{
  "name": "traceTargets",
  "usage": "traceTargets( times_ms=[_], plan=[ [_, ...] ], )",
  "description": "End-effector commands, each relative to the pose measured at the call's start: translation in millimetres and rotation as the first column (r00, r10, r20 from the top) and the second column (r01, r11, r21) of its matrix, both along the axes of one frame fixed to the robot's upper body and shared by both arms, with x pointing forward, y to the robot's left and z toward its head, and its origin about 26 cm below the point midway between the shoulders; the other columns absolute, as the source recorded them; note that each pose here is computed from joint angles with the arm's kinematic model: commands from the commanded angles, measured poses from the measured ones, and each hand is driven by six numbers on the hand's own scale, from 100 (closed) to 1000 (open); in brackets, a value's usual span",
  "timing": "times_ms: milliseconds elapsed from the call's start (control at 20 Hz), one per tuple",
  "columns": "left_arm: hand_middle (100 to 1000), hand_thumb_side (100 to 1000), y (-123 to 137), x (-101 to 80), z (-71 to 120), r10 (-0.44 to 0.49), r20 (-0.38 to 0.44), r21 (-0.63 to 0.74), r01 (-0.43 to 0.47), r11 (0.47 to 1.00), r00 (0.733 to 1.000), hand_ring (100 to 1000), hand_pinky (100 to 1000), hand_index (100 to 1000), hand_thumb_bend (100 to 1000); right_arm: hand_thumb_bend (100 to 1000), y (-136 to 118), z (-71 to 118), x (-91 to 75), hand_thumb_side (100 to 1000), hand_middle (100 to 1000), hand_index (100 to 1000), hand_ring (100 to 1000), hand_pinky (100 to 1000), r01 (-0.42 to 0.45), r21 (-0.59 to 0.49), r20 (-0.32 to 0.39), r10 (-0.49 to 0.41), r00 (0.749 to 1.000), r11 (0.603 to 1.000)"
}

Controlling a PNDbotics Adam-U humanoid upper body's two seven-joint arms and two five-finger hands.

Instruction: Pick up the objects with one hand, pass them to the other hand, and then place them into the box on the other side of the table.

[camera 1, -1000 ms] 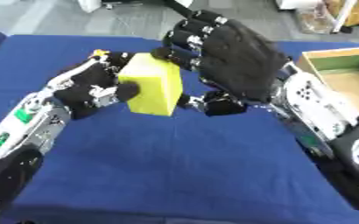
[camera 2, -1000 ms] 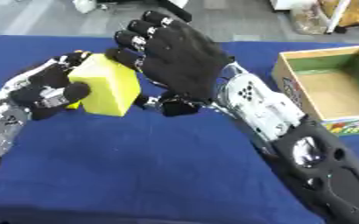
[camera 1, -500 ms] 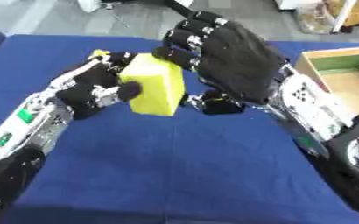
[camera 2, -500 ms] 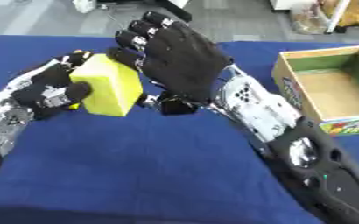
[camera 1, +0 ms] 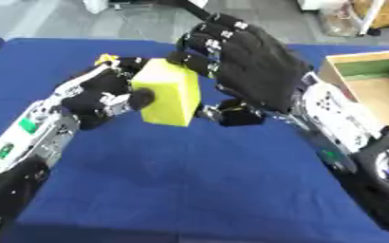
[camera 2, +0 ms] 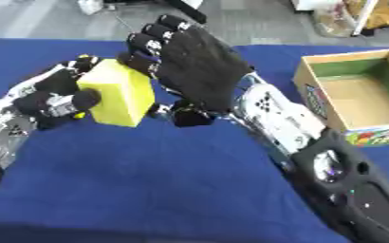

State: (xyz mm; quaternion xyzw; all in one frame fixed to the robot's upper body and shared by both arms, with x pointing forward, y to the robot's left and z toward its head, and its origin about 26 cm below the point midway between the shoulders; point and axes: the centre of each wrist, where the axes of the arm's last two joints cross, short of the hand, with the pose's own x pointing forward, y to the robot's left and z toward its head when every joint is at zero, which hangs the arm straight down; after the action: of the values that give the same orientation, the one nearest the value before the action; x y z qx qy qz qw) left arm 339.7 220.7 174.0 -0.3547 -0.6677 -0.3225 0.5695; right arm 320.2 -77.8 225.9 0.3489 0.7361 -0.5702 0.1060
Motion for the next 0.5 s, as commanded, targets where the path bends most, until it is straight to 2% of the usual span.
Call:
traceTargets(
  times_ms=[50,500],
  plan=[
    [560,131,-1.0,0.9,12.9,-0.006,0.047,-0.006,0.006,1.0,0.999,660,892,652,373,490,0.2,2.7,0.0,405,720,894,734,714,-0.007,-0.034,-0.014,0.006,1.0,0.999],
    [558,128,0.2,1.7,13.1,0.013,0.059,-0.007,-0.012,1.0,0.998,657,893,651,365,492,-0.4,6.9,-3.7,445,752,919,740,726,-0.036,-0.059,-0.098,0.03,0.995,0.998]
  ],
)
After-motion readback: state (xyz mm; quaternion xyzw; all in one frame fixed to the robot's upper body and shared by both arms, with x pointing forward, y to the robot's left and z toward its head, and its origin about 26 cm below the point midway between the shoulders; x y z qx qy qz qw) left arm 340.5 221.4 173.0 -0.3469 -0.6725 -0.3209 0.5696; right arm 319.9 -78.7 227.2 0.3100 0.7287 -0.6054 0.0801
